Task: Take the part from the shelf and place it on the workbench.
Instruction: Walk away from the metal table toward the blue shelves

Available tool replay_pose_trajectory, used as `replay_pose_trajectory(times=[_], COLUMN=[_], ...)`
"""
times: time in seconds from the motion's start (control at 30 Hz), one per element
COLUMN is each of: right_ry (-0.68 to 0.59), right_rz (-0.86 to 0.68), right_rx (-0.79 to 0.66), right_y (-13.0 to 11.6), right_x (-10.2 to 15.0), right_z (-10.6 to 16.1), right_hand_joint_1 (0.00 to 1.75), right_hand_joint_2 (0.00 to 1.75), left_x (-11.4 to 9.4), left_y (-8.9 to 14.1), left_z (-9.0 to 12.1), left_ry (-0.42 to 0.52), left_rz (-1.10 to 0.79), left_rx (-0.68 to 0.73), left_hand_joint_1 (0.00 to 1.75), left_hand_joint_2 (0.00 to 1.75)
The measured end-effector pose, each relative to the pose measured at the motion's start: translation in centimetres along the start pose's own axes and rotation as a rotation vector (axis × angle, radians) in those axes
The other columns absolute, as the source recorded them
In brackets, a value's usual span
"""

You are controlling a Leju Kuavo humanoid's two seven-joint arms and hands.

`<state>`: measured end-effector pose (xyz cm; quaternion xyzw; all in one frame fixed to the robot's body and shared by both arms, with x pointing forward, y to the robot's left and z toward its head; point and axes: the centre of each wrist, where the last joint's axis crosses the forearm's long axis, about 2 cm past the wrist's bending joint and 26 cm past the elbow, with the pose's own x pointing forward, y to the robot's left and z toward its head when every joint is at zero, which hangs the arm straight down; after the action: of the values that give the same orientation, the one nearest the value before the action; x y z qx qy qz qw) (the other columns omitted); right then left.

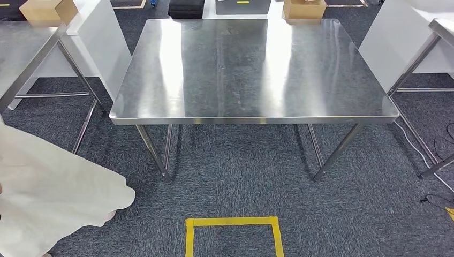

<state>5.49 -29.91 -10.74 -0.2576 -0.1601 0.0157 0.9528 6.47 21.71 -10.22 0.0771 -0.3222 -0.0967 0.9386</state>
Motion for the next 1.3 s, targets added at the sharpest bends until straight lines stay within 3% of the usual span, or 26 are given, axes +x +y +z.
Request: replay_pose_trajectory(times=[1.3], right_ry=[0.021], right_rz=[-0.016], right_rx=[-0.001], right_y=[0.3], right_x=[-0.3], right_z=[0.2], right_hand_joint_1=[0.0], right_hand_joint_2=[0.0], left_x=[1.0], left_y=[0.5], left_z=[-0.7], left_ry=[0.007], left_rz=[0.002], left_rx=[-0.002], left_hand_joint_1=[0.0], left_hand_joint_2=[0.0])
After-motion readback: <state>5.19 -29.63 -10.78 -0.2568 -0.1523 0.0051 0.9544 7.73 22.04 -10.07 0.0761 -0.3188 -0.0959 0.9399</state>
